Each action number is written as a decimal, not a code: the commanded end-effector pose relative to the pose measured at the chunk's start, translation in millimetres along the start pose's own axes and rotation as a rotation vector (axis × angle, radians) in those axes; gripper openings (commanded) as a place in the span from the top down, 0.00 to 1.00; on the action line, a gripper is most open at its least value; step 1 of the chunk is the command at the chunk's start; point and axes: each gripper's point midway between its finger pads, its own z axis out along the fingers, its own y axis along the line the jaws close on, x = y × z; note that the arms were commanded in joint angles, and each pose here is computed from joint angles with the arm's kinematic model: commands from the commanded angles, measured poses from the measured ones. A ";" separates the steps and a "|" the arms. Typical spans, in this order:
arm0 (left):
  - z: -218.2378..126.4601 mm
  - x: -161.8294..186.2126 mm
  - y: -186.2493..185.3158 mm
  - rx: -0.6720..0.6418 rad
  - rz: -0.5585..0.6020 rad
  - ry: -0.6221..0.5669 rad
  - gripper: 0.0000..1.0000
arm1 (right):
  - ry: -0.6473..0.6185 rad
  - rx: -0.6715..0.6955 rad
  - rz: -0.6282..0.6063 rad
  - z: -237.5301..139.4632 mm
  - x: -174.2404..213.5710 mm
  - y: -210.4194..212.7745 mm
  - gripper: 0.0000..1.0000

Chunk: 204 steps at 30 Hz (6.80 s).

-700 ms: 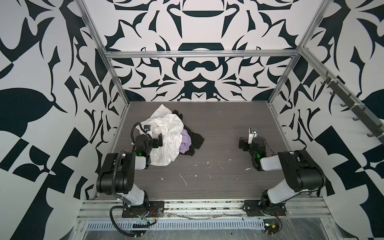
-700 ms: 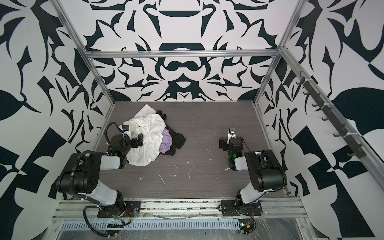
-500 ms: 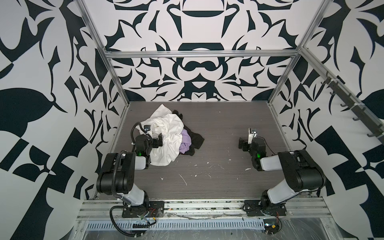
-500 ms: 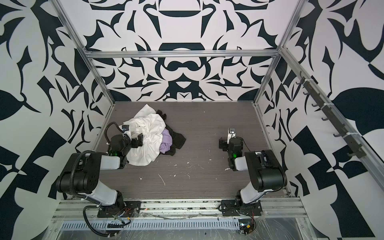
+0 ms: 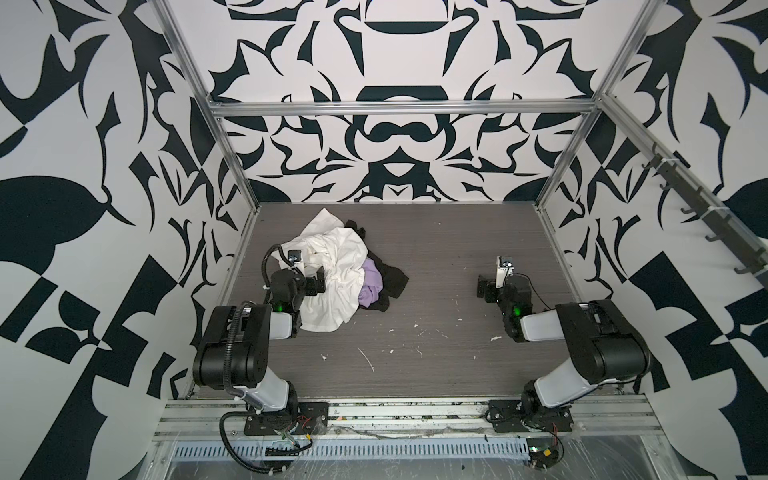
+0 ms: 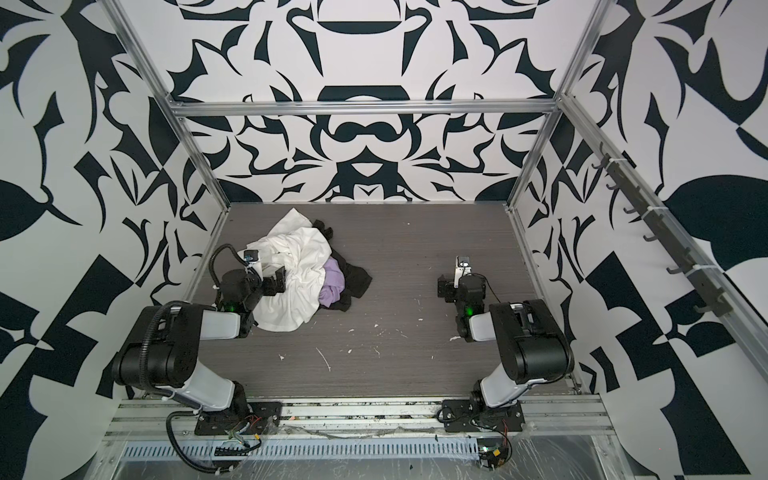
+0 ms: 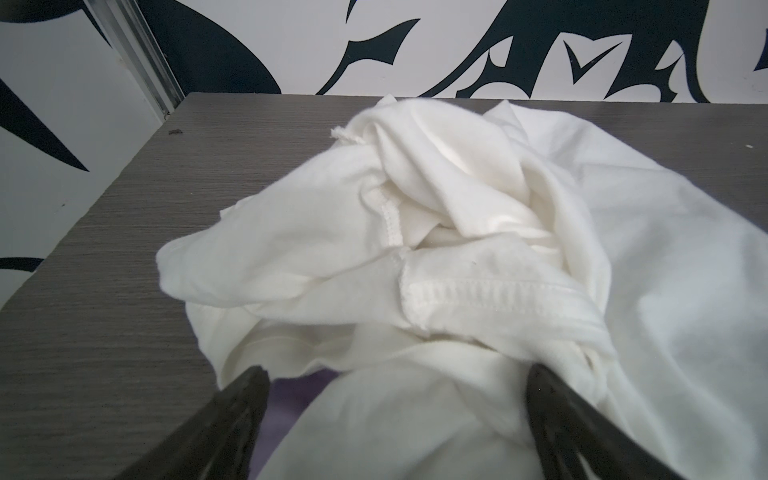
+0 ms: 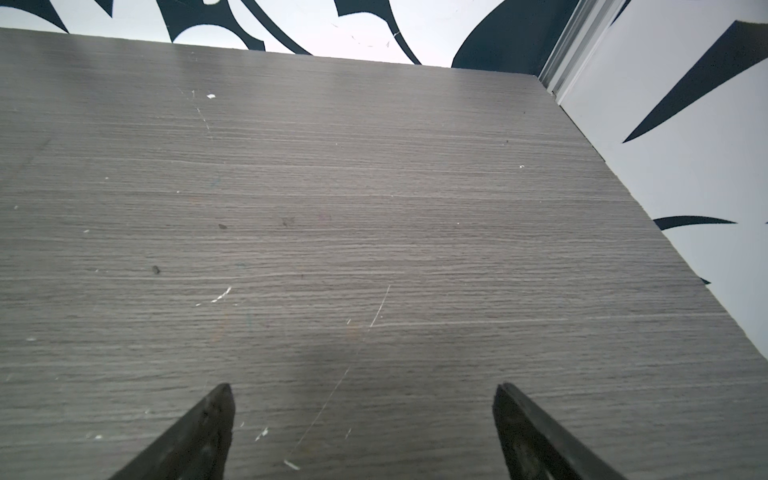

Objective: Pick out a specific cloth from the pile

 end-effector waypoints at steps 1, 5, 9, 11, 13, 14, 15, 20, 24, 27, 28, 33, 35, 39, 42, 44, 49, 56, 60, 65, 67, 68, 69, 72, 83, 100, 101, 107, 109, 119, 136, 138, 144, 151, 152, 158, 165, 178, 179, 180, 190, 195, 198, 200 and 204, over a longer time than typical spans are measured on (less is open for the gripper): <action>-3.7 2.8 -5.2 0.026 0.005 0.002 0.01 | -0.064 0.000 0.005 -2.1 -20.7 -1.5 0.01; -3.5 2.1 -4.8 0.025 0.004 0.000 0.01 | -0.066 0.020 0.014 -2.1 -20.8 -4.9 0.01; -3.7 2.4 -4.6 0.023 0.000 0.001 0.01 | -0.066 0.035 0.020 -2.6 -20.8 -7.2 0.01; -6.1 1.7 -5.9 0.024 -0.001 -0.011 0.01 | -0.078 0.077 0.030 -5.2 -21.5 -13.0 0.01; -10.6 0.3 -9.3 0.025 0.013 -0.033 0.01 | -0.101 0.117 0.040 -10.4 -24.1 -18.3 0.01; -13.3 -1.7 -9.9 0.018 0.018 -0.045 0.01 | -0.111 0.119 0.042 -12.9 -25.6 -18.4 0.01; -16.5 -5.8 -10.0 0.008 0.023 -0.059 0.01 | -0.116 0.120 0.038 -15.3 -27.1 -17.6 0.01; -34.3 -21.6 -0.7 -0.070 -0.001 -0.069 0.01 | -0.125 0.192 0.041 -26.9 -38.0 -25.8 0.01; -52.2 -43.0 5.0 -0.110 -0.010 -0.109 0.01 | -0.084 0.218 0.065 -34.2 -45.3 -30.4 0.01; -61.5 -53.6 9.3 -0.140 -0.013 -0.107 0.01 | -0.082 0.223 0.083 -40.0 -52.0 -31.9 0.01; -64.2 -56.8 10.1 -0.146 -0.014 -0.101 0.01 | -0.087 0.222 0.088 -42.6 -54.9 -31.9 0.01; -78.3 -68.9 13.2 -0.173 -0.035 -0.076 0.01 | -0.089 0.203 0.205 -58.2 -76.2 -32.1 0.01; -82.4 -72.4 13.3 -0.175 -0.060 -0.060 0.01 | -0.072 0.175 0.261 -60.8 -81.1 -27.9 0.01; -85.8 -73.3 16.0 -0.203 -0.152 0.033 0.01 | -0.044 0.111 0.349 -59.2 -84.6 -15.8 0.01; -83.0 -72.1 9.3 -0.187 -0.199 0.101 0.01 | -0.020 0.049 0.409 -56.0 -87.9 0.3 0.01; -82.3 -75.2 2.1 -0.166 -0.263 0.110 0.01 | 0.005 -0.016 0.447 -53.2 -89.5 19.3 0.02; -76.5 -81.8 -34.5 -0.022 -0.360 0.178 0.01 | 0.107 -0.185 0.404 -47.8 -88.0 89.9 0.02; -77.6 -85.7 -85.3 0.105 -0.358 0.305 0.01 | 0.230 -0.403 0.419 -48.0 -86.1 168.3 0.12; -83.0 -73.5 -102.7 0.180 -0.423 0.399 0.00 | 0.279 -0.510 0.395 -56.0 -82.6 209.9 0.14; -89.8 -50.3 -112.8 0.216 -0.486 0.490 0.01 | 0.336 -0.616 0.394 -63.2 -72.1 252.5 0.20; -92.0 -41.7 -114.0 0.218 -0.506 0.513 0.02 | 0.363 -0.653 0.388 -64.7 -68.1 268.6 0.23; -93.0 -37.8 -114.7 0.220 -0.517 0.524 0.02 | 0.378 -0.671 0.377 -65.9 -65.7 277.1 0.23; -93.7 -34.3 -115.8 0.222 -0.527 0.535 0.02 | 0.387 -0.688 0.367 -67.4 -65.2 285.8 0.24; -93.7 -27.8 -121.1 0.244 -0.543 0.570 0.02 | 0.407 -0.736 0.345 -70.8 -64.0 307.8 0.26; -87.0 -20.4 -128.0 0.243 -0.542 0.663 0.06 | 0.460 -0.850 0.312 -71.6 -62.7 365.1 0.37; -78.4 -2.7 -124.3 0.190 -0.524 0.746 0.09 | 0.507 -0.870 0.301 -52.7 -45.4 392.8 0.54; -78.2 -2.4 -124.3 0.190 -0.524 0.746 0.09 | 0.504 -0.872 0.304 -52.6 -46.2 393.3 0.57; -77.9 -0.7 -124.7 0.190 -0.529 0.752 0.09 | 0.479 -0.907 0.316 -56.7 -52.3 398.5 0.75; -79.2 -1.8 -124.2 0.190 -0.528 0.746 0.09 | 0.468 -0.913 0.318 -58.8 -55.0 399.3 0.78; -85.6 -7.5 -122.2 0.191 -0.518 0.719 0.09 | 0.397 -0.946 0.325 -73.0 -85.1 402.2 0.95; -103.6 -22.5 -116.2 0.184 -0.506 0.661 0.09 | 0.298 -1.005 0.307 -102.4 -133.7 419.3 1.00; -105.4 -24.9 -114.3 0.176 -0.499 0.652 0.09 | 0.291 -1.005 0.296 -105.0 -136.7 420.4 1.00; -107.5 -32.0 -114.0 0.180 -0.496 0.631 0.08 | 0.271 -1.008 0.278 -109.3 -149.7 421.1 1.00; -105.3 -36.7 -113.9 0.179 -0.492 0.622 0.08 | 0.223 -1.025 0.268 -120.5 -169.9 421.6 1.00; -104.9 -36.7 -114.0 0.179 -0.492 0.622 0.08 | 0.220 -1.028 0.267 -121.8 -172.0 423.0 1.00; -106.0 -46.1 -117.2 0.197 -0.495 0.616 0.08 | 0.221 -1.027 0.257 -128.7 -180.5 423.7 1.00; -111.5 -63.1 -119.0 0.215 -0.505 0.577 0.08 | 0.200 -1.027 0.260 -136.4 -190.2 418.6 1.00; -121.3 -81.8 -119.5 0.236 -0.511 0.522 0.07 | 0.141 -1.066 0.257 -162.3 -209.2 408.5 1.00; -122.0 -82.3 -118.8 0.233 -0.511 0.519 0.08 | 0.135 -1.069 0.246 -163.8 -210.2 409.2 1.00; -122.2 -82.8 -118.5 0.232 -0.509 0.516 0.08 | 0.130 -1.067 0.238 -163.5 -210.2 409.7 1.00; -98.8 -88.7 -108.0 0.187 -0.467 0.477 0.12 | 0.145 -1.058 0.228 -161.7 -204.3 409.2 1.00; -82.1 -90.3 -116.9 0.217 -0.473 0.513 0.14 | 0.146 -1.055 0.227 -162.4 -203.1 407.2 1.00; -83.3 -103.4 -125.4 0.273 -0.474 0.492 0.14 | 0.152 -1.056 0.226 -163.1 -200.5 407.6 1.00; -81.9 -106.2 -126.1 0.281 -0.468 0.477 0.14 | 0.152 -1.056 0.226 -163.4 -200.4 407.3 1.00; -78.9 -102.8 -120.9 0.252 -0.458 0.469 0.13 | 0.150 -1.064 0.226 -164.8 -201.4 409.5 1.00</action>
